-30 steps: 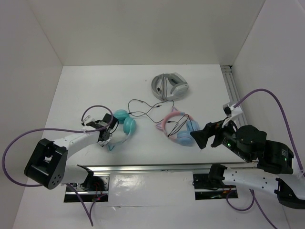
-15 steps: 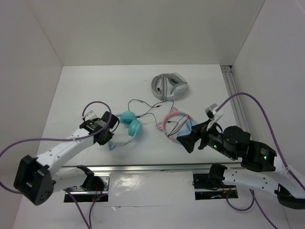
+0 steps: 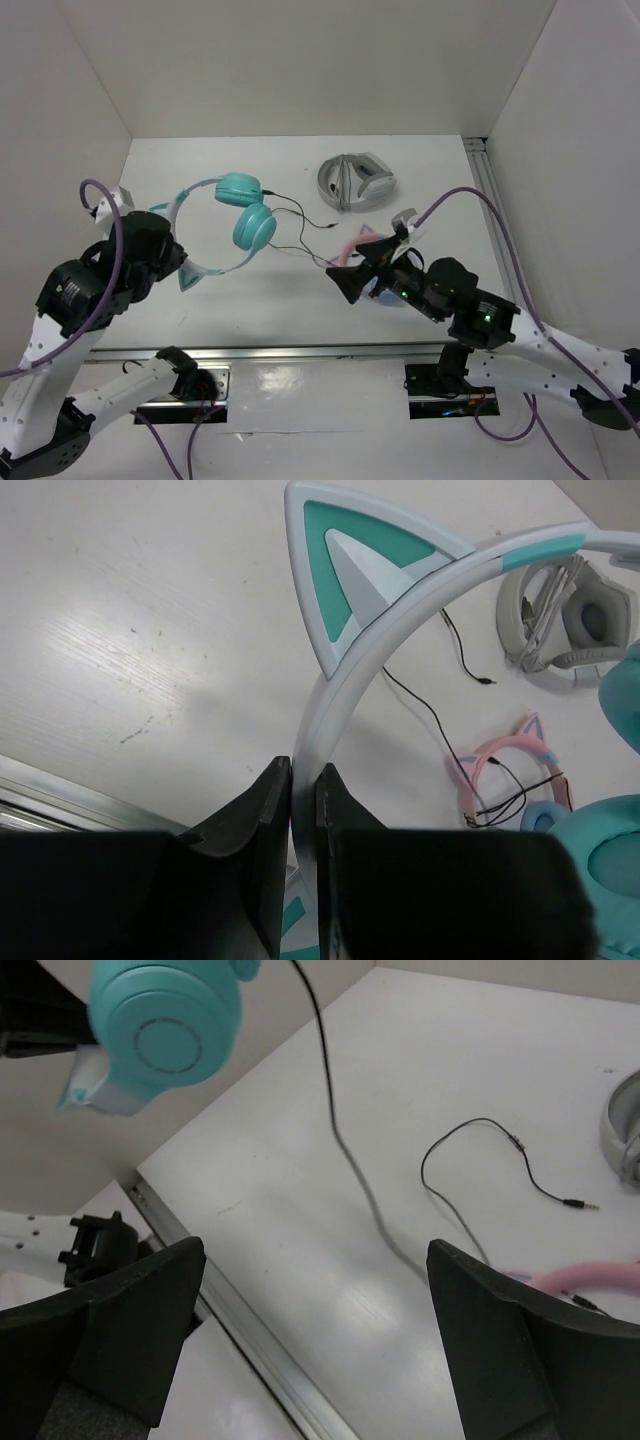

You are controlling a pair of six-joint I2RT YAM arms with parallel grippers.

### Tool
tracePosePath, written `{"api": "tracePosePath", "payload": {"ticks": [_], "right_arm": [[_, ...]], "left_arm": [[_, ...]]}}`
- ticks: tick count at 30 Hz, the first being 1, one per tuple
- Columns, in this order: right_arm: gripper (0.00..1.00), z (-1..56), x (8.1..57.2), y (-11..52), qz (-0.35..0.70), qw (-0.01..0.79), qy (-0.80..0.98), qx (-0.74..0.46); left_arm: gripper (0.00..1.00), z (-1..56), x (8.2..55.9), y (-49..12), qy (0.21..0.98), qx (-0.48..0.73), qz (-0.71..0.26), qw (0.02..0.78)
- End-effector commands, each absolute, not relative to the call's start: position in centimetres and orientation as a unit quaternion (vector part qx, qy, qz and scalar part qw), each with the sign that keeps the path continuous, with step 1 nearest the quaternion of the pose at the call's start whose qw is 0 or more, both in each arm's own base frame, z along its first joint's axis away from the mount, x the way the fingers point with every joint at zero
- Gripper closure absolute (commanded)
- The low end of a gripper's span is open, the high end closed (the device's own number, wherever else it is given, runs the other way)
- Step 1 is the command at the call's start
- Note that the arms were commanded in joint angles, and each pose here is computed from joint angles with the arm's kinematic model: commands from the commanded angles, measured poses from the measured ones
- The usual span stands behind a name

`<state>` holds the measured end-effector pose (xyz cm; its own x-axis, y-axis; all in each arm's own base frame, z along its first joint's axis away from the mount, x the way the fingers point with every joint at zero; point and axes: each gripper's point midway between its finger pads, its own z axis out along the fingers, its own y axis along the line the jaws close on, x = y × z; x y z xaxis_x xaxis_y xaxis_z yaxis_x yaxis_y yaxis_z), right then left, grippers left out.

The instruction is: Wrap the headphones

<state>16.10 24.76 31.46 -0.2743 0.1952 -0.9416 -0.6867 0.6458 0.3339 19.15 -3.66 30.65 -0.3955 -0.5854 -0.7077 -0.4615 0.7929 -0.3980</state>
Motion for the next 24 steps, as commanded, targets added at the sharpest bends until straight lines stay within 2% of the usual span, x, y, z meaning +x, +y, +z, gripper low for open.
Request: {"api": "tracePosePath", "payload": {"ticks": [1,6,11,18,24], "right_arm": [[0.01,33.7,18.4,26.6,0.384,0.624,0.665,-0.149],[0.01,31.1,20.5,30.5,0.365,0.622,0.672,-0.166],[0.08,30.4,20.2,33.7,0.401,0.606,0.656,-0.202],[0.11,31.0,19.9,34.4,0.441,0.603,0.633,-0.203],[0.20,29.4,19.4,35.8,0.447,0.583,0.637,-0.234]], "left_arm": [[1.00,34.0,18.5,-3.0,0.830,-0.273,-0.071,0.481],[1.00,37.6,17.4,-3.0,0.819,-0.243,-0.111,0.507],[1.00,40.1,16.2,-2.5,0.807,-0.233,-0.131,0.527],[1.00,41.2,15.7,-2.1,0.806,-0.230,-0.130,0.530],[1.00,41.8,15.6,-2.7,0.803,-0.225,-0.150,0.532]]}}
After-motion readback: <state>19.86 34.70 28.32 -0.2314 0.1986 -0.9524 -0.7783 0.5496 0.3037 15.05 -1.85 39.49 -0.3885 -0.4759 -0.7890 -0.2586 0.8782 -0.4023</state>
